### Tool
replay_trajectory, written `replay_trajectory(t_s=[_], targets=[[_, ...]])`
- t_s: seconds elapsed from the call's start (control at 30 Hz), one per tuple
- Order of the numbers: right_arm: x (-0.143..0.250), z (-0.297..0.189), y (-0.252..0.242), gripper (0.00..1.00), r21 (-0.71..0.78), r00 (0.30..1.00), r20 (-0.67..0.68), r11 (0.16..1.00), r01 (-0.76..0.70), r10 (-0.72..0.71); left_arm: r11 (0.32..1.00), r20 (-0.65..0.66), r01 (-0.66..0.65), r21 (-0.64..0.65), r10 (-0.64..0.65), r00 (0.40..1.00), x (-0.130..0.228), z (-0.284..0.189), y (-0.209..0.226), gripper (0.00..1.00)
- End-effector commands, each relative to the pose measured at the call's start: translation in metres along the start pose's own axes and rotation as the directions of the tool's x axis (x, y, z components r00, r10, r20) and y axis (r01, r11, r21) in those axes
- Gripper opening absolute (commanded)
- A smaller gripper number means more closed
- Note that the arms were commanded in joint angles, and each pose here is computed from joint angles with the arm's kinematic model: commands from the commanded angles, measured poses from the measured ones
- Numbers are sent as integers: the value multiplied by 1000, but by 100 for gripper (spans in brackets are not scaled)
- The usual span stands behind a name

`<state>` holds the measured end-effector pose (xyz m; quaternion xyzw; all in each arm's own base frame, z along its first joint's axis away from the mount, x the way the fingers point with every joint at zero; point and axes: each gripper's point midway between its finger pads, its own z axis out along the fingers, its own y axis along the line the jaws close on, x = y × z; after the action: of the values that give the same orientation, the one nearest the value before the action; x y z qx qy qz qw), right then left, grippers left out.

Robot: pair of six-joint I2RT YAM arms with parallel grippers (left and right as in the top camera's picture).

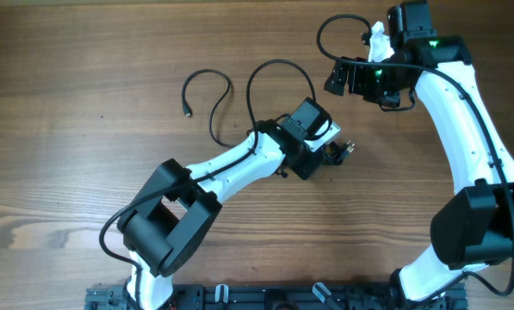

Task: Untangle cables
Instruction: 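Lift the cables with the left gripper toward the right gripper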

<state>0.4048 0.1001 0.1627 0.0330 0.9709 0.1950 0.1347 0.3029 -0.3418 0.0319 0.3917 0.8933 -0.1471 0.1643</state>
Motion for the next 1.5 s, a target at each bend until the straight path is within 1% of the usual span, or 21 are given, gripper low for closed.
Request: replay_trajectory(t_s=[0.0,0.03,0.1,0.13,0.17,0.2,0.27,0.3,0.37,0.5,0.57,0.67,0.83,0.93,1.03,1.07,1.1,1.17,1.27,1.37,1.47], targets=[[-4,-10,7,99,-20,999,26,999,31,-30,995,3,104,-4,-104,995,1,4,4,4],[-3,-11,12,99,-46,999,21,998,32,-32,990,4,136,36,-137,991,-1,-1,2,4],[0,-12,25,99,-125,998,10,990,67,-67,961,7,167,219,-173,985,-8,-20,-13,4],[2,-13,35,98,-181,996,5,980,86,-86,892,22,189,411,-217,976,-19,-45,-22,4],[4,-14,41,98,-217,996,0,972,86,-88,832,34,194,520,-247,968,-26,-64,-23,4],[4,-16,47,98,-252,996,-1,964,88,-91,686,50,181,705,-302,952,-35,-99,-18,4],[4,-19,57,98,-309,993,8,944,116,-119,521,63,150,840,-369,927,-40,-139,1,4],[5,-21,63,97,-342,992,11,931,125,-129,480,69,139,866,-391,918,-40,-150,9,4],[4,-27,69,93,-369,991,22,920,132,-134,473,72,158,867,-432,899,-40,-156,28,4],[-1,-58,75,91,-368,982,115,912,183,-151,466,56,198,862,-477,877,-39,-159,44,4],[1,-70,78,92,-367,978,139,909,199,-158,441,16,247,863,-512,859,-39,-160,50,4],[12,-68,73,92,-349,983,97,919,183,-159,431,13,259,865,-533,846,-47,-163,55,4],[29,-53,54,90,-218,988,19,964,155,-154,410,14,266,872,-564,825,-64,-170,61,4],[39,-38,59,89,-223,985,-22,962,160,-169,350,-6,242,905,-557,830,-75,-187,58,4],[38,-32,66,87,-231,985,-18,960,161,-169,314,-38,261,913,-570,821,-82,-196,58,4],[35,-27,69,82,-227,988,-12,963,147,-154,273,-92,308,911,-594,799,-88,-201,60,4],[31,-25,68,81,-209,996,-13,974,88,-92,235,-146,356,904,-615,775,-91,-202,60,4],[18,-23,74,79,-215,999,30,976,46,-41,129,-277,462,878,-650,708,-99,-211,62,4],[4,-19,76,72,-175,996,82,984,-11,26,53,-353,510,859,-659,664,-108,-226,61,4],[3,-9,86,62,-186,997,82,982,15,1,60,-327,483,873,-662,674,-114,-235,60,4],[0,-6,87,39,-193,996,87,981,-3,20,65,-321,478,876,-662,677,-114,-235,60,4]])
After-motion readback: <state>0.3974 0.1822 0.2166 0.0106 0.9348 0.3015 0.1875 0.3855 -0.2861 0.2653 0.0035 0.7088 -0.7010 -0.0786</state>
